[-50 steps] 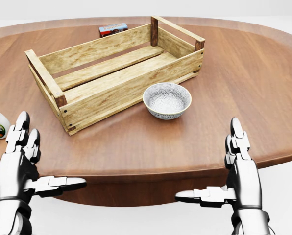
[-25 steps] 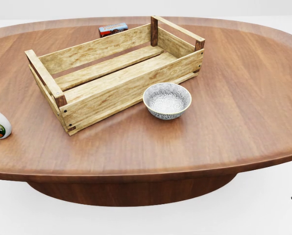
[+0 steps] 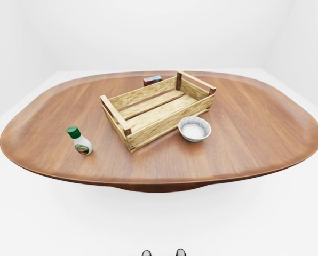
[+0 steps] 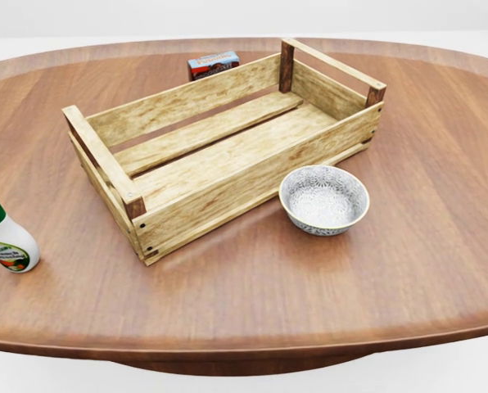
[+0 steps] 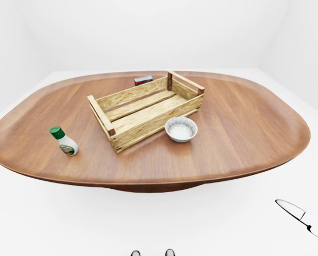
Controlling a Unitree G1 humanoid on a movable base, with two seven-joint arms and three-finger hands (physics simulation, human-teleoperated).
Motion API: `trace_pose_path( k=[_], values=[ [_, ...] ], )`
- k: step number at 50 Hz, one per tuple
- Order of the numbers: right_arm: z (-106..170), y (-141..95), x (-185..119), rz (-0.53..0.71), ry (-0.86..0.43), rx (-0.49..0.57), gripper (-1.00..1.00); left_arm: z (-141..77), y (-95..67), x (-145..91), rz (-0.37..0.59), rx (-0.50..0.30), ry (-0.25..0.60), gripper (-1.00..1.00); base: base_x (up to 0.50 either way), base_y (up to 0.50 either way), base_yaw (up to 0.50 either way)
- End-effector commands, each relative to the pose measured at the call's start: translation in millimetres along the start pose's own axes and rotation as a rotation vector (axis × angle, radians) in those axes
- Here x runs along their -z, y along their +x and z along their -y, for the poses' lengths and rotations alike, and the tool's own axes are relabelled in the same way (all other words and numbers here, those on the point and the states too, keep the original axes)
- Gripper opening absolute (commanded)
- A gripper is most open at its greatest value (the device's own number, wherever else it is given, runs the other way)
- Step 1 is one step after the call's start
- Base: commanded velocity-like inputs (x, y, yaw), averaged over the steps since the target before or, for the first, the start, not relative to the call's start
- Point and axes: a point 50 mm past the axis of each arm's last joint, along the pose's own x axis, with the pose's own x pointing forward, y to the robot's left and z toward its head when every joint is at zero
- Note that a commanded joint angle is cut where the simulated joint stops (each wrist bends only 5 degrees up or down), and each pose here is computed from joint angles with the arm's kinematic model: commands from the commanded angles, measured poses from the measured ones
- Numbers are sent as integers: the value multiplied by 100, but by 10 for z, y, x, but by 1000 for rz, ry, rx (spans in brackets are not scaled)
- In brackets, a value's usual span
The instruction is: Pick up the salad dressing and put it in the tray.
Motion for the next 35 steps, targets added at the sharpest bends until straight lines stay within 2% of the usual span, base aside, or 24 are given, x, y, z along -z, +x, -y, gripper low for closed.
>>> trace_pose_path(
  k=[1,5,15,35],
  values=[
    [18,-3,-43,9,-74,0,100,-171,51,-126,25,-108,-31,100,41,33,0],
    [-32,23,-63,21,-111,-11,100,-149,61,-58,0,-100,-25,100,41,33,0],
    [-59,31,-35,7,-149,-15,100,-134,45,-118,25,-94,-33,100,41,33,0],
    [-100,93,-15,17,-180,-27,100,-104,83,129,-75,-74,-19,100,41,33,0]
  ],
)
